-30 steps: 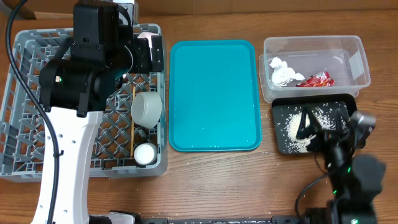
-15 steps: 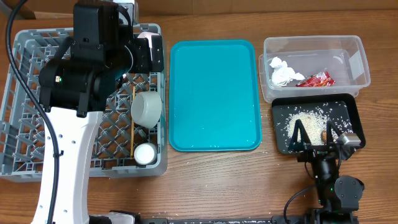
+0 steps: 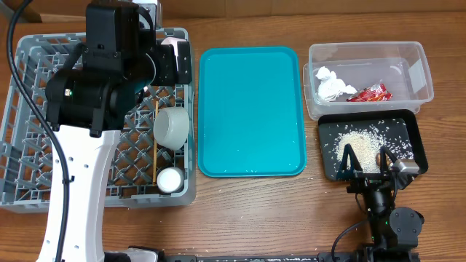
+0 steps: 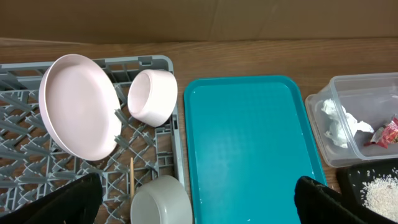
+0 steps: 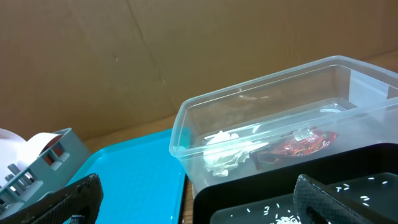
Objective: Sort waste into correct bins and load items into the dishwasher
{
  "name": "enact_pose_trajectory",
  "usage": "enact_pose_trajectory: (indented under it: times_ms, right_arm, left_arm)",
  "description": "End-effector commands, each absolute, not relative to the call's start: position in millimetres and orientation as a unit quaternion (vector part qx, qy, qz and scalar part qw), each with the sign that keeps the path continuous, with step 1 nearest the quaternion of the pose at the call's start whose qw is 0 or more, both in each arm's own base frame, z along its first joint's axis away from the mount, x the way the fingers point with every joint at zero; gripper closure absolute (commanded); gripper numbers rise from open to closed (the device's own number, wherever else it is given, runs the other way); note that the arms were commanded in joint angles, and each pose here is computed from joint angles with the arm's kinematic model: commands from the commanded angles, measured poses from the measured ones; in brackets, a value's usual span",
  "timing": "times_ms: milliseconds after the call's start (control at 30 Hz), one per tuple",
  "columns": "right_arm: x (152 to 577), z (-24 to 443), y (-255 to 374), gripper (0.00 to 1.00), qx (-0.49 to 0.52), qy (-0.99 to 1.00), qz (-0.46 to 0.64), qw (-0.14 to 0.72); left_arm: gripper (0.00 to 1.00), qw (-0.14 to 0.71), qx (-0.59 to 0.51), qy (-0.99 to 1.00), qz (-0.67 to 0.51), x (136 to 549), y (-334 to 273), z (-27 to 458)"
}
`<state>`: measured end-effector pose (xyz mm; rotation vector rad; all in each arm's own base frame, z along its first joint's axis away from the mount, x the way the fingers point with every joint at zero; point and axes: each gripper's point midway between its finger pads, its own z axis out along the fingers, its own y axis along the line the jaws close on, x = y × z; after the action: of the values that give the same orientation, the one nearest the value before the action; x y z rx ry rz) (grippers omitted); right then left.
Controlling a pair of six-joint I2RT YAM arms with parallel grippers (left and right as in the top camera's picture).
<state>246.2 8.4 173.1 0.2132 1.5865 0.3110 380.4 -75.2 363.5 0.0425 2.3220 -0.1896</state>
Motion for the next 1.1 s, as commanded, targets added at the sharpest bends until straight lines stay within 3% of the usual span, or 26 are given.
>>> enact_pose_trajectory:
  times_ms: [0, 833, 1067]
  right_arm:
    - [246, 172, 5, 0.00, 0.100, 0.706, 0.131, 0.689]
    - [246, 171, 5, 0.00, 0.100, 0.706, 0.131, 0.689]
    - [246, 171, 5, 0.00, 0.100, 0.706, 0.131, 0.689]
  left_arm:
    - [0.00, 0.396, 0.015, 0.915, -0.079, 380, -76, 365]
    - [0.00, 0.395, 0.024, 0.917, -0.050, 379, -68, 363]
    - [0.00, 0.408, 0.009, 0.913, -0.021, 351, -41, 365]
